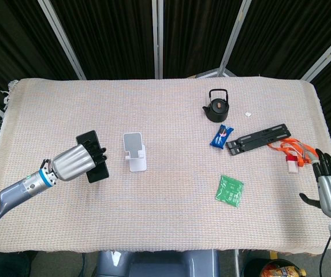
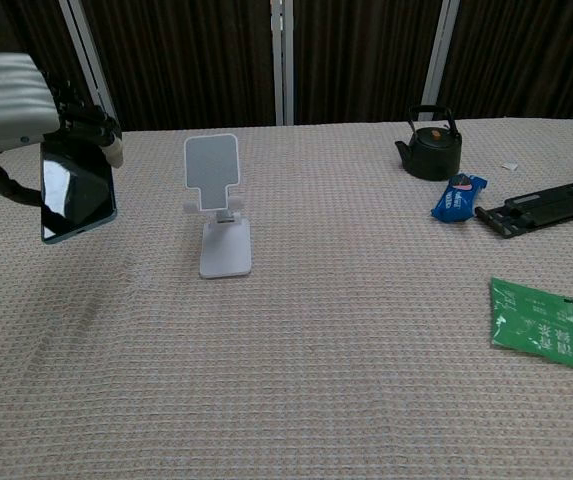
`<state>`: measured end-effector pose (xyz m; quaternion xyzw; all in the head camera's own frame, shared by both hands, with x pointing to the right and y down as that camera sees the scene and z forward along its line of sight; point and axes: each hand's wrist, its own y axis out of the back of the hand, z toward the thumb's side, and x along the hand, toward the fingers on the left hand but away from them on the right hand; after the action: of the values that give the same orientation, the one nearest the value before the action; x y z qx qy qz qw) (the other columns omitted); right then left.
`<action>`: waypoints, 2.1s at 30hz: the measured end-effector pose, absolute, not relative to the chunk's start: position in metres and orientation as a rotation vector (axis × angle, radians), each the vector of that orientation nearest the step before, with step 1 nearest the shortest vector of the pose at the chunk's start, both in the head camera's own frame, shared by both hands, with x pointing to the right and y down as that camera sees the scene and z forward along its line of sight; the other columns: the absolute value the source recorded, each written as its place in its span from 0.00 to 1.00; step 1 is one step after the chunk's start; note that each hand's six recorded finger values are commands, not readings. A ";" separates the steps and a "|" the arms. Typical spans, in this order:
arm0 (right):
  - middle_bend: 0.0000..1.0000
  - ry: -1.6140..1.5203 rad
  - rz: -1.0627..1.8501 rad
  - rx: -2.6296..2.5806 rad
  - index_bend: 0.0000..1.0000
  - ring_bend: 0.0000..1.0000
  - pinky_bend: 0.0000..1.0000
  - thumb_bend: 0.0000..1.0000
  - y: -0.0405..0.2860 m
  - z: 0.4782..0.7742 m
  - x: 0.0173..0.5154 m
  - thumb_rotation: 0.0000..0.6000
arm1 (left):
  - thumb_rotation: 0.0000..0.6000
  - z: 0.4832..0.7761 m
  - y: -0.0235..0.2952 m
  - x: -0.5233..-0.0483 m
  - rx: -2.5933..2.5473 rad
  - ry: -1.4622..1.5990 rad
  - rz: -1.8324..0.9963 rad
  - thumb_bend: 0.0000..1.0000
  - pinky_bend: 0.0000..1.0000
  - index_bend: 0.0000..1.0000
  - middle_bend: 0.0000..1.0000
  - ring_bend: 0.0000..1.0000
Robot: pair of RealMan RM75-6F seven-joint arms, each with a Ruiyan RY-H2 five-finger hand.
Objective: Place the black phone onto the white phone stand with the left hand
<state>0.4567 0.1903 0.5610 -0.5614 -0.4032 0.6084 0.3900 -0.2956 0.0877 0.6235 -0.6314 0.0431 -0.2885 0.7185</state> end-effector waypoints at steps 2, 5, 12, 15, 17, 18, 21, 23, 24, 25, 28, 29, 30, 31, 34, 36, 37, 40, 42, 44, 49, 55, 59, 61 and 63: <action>0.00 -1.033 1.545 -1.426 0.00 0.00 0.00 0.00 0.190 0.560 0.458 1.00 | 1.00 0.616 0.079 -0.283 -1.315 0.064 -0.610 0.13 0.46 0.59 0.50 0.51; 0.00 -1.049 1.544 -1.423 0.00 0.00 0.00 0.00 0.189 0.557 0.461 1.00 | 1.00 0.609 0.065 -0.259 -1.180 -0.003 -0.570 0.12 0.46 0.57 0.48 0.51; 0.00 -1.080 1.561 -1.411 0.00 0.00 0.00 0.00 0.190 0.553 0.472 1.00 | 1.00 0.615 0.046 -0.207 -0.961 -0.162 -0.517 0.12 0.43 0.56 0.48 0.49; 0.00 -1.096 1.569 -1.402 0.00 0.00 0.00 0.00 0.191 0.550 0.478 1.00 | 1.00 0.624 0.046 -0.188 -0.935 -0.197 -0.505 0.12 0.43 0.55 0.47 0.49; 0.00 -1.103 1.571 -1.397 0.00 0.00 0.00 0.00 0.191 0.548 0.480 1.00 | 1.00 0.628 0.047 -0.179 -0.932 -0.200 -0.495 0.12 0.42 0.55 0.47 0.49; 0.00 -1.105 1.571 -1.396 0.00 0.00 0.00 0.00 0.191 0.548 0.481 1.00 | 1.00 0.631 0.047 -0.175 -0.926 -0.204 -0.493 0.12 0.42 0.55 0.47 0.49; 0.00 -1.109 1.573 -1.392 0.00 0.00 0.00 0.00 0.191 0.547 0.482 1.00 | 1.00 0.635 0.045 -0.170 -0.913 -0.216 -0.495 0.12 0.42 0.55 0.47 0.49; 0.00 -1.112 1.575 -1.391 0.00 0.00 0.00 0.00 0.191 0.547 0.483 1.00 | 1.00 0.637 0.043 -0.168 -0.904 -0.221 -0.498 0.12 0.42 0.55 0.47 0.49; 0.00 -1.114 1.577 -1.390 0.00 0.00 0.00 0.00 0.191 0.546 0.484 1.00 | 1.00 0.638 0.041 -0.167 -0.899 -0.222 -0.502 0.12 0.42 0.54 0.47 0.48; 0.00 -1.116 1.578 -1.388 0.00 0.00 0.00 0.00 0.191 0.546 0.485 1.00 | 1.00 0.639 0.039 -0.167 -0.896 -0.222 -0.508 0.12 0.42 0.54 0.47 0.48; 0.00 -1.120 1.584 -1.387 0.00 0.00 0.00 0.00 0.191 0.547 0.487 1.00 | 1.00 0.639 0.032 -0.165 -0.883 -0.222 -0.521 0.12 0.42 0.54 0.46 0.48; 0.00 -1.120 1.588 -1.388 0.00 0.00 0.00 0.00 0.191 0.547 0.488 1.00 | 1.00 0.639 0.030 -0.165 -0.879 -0.225 -0.525 0.12 0.41 0.54 0.46 0.48; 0.00 -1.121 1.591 -1.388 0.00 0.00 0.00 0.00 0.191 0.548 0.489 1.00 | 1.00 0.640 0.029 -0.165 -0.875 -0.229 -0.528 0.12 0.41 0.54 0.46 0.48; 0.00 -1.122 1.593 -1.388 0.00 0.00 0.00 0.00 0.191 0.548 0.489 1.00 | 1.00 0.641 0.029 -0.165 -0.877 -0.229 -0.532 0.12 0.41 0.54 0.46 0.48; 0.00 -1.126 1.589 -1.388 0.00 0.00 0.00 0.00 0.189 0.548 0.489 1.00 | 1.00 0.646 0.031 -0.162 -0.894 -0.225 -0.536 0.12 0.41 0.54 0.46 0.48; 0.00 -1.125 1.589 -1.389 0.00 0.00 0.00 0.00 0.189 0.548 0.489 1.00 | 1.00 0.648 0.032 -0.161 -0.894 -0.228 -0.534 0.12 0.41 0.54 0.46 0.48; 0.00 -1.124 1.590 -1.390 0.00 0.00 0.00 0.00 0.189 0.549 0.489 1.00 | 1.00 0.649 0.033 -0.160 -0.893 -0.229 -0.533 0.12 0.41 0.54 0.46 0.48; 0.00 -1.123 1.591 -1.390 0.00 0.00 0.00 0.00 0.189 0.549 0.489 1.00 | 1.00 0.652 0.033 -0.158 -0.893 -0.233 -0.532 0.12 0.41 0.54 0.46 0.48; 0.00 -1.125 1.591 -1.388 0.00 0.00 0.00 0.00 0.188 0.549 0.489 1.00 | 1.00 0.655 0.034 -0.156 -0.890 -0.241 -0.528 0.12 0.41 0.54 0.46 0.48; 0.00 -1.127 1.593 -1.388 0.00 0.00 0.00 0.00 0.188 0.549 0.490 1.00 | 1.00 0.656 0.035 -0.155 -0.889 -0.244 -0.525 0.12 0.41 0.53 0.45 0.47; 0.00 -1.129 1.596 -1.390 0.00 0.00 0.00 0.00 0.188 0.550 0.491 1.00 | 1.00 0.661 0.037 -0.154 -0.895 -0.242 -0.525 0.12 0.40 0.51 0.44 0.46; 0.00 -1.132 1.592 -1.392 0.00 0.00 0.00 0.00 0.187 0.549 0.490 1.00 | 1.00 0.665 0.041 -0.154 -0.909 -0.240 -0.524 0.11 0.35 0.43 0.34 0.38; 0.00 -1.133 1.591 -1.392 0.00 0.00 0.00 0.00 0.187 0.549 0.490 1.00 | 1.00 0.666 0.043 -0.154 -0.916 -0.236 -0.521 0.05 0.26 0.25 0.14 0.22; 0.00 -1.131 1.590 -1.394 0.00 0.00 0.00 0.00 0.187 0.549 0.490 1.00 | 1.00 0.667 0.044 -0.155 -0.919 -0.236 -0.522 0.03 0.21 0.17 0.05 0.14; 0.00 -1.131 1.590 -1.395 0.00 0.00 0.00 0.00 0.187 0.549 0.490 1.00 | 1.00 0.666 0.043 -0.157 -0.922 -0.233 -0.527 0.03 0.14 0.09 0.00 0.06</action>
<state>0.4897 0.1874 0.5493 -0.5419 -0.4395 0.6177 0.3629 -0.1566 0.0433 0.6658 -0.4387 -0.1108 -0.2508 0.8558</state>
